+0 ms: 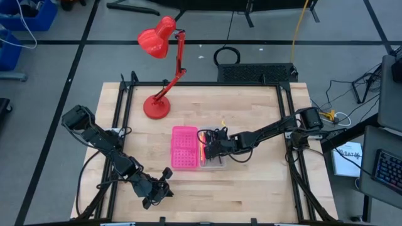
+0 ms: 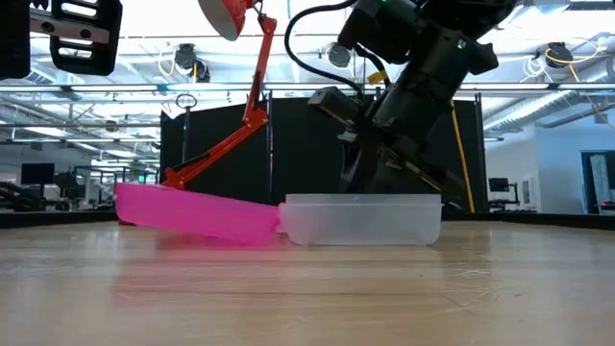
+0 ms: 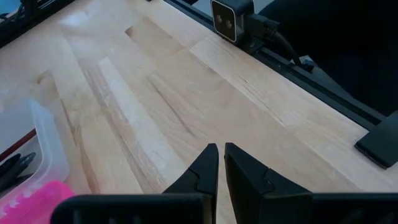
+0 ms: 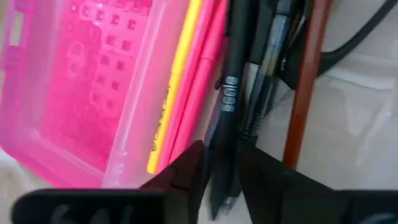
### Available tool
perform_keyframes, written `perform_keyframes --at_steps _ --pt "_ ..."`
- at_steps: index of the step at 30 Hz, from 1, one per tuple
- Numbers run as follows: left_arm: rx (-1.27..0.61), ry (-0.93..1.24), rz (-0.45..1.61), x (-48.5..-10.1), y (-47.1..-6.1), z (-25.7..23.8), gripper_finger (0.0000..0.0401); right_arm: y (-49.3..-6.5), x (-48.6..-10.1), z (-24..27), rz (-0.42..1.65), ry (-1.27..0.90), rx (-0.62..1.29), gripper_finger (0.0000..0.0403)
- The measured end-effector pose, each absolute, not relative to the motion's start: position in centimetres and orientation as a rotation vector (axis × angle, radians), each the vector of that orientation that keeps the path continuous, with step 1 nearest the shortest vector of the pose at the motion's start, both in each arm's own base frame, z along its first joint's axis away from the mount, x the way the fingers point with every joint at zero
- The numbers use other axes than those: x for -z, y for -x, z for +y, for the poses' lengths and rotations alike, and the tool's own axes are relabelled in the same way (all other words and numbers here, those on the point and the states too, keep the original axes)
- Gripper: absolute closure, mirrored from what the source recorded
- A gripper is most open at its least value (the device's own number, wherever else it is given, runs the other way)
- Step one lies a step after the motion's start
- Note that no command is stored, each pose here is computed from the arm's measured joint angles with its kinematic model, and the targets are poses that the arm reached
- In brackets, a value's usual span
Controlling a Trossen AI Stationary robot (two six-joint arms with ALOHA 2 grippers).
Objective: Pick & place school supplies into a supply box
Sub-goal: Put the black pen into the pink supply box, then return to Home Position
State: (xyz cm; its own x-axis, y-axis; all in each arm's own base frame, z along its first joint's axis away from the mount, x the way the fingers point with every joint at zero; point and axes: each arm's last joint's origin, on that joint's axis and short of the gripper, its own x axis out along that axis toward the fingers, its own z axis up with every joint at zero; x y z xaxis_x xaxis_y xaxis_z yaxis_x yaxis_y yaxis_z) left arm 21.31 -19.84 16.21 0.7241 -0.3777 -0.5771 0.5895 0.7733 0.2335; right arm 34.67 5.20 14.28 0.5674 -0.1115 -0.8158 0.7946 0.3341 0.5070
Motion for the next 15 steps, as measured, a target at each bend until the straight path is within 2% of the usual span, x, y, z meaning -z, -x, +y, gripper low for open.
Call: perform_keyframes --at_steps 8,13,15 --pt "0.552 -0.42 0.526 -16.3 -21.3 -19.9 0.0364 -34.8 -15.5 6.2 0.732 -1.026 0.567 0.0264" --pt "0.556 -0.418 0.514 -16.4 -21.4 -20.0 0.0364 -33.9 -18.3 6.5 0.705 -0.942 0.481 0.0263" --pt "0.567 -0.416 0.513 -16.4 -21.4 -20.0 0.0364 -33.2 -19.9 6.3 0.698 -0.814 0.439 0.0271"
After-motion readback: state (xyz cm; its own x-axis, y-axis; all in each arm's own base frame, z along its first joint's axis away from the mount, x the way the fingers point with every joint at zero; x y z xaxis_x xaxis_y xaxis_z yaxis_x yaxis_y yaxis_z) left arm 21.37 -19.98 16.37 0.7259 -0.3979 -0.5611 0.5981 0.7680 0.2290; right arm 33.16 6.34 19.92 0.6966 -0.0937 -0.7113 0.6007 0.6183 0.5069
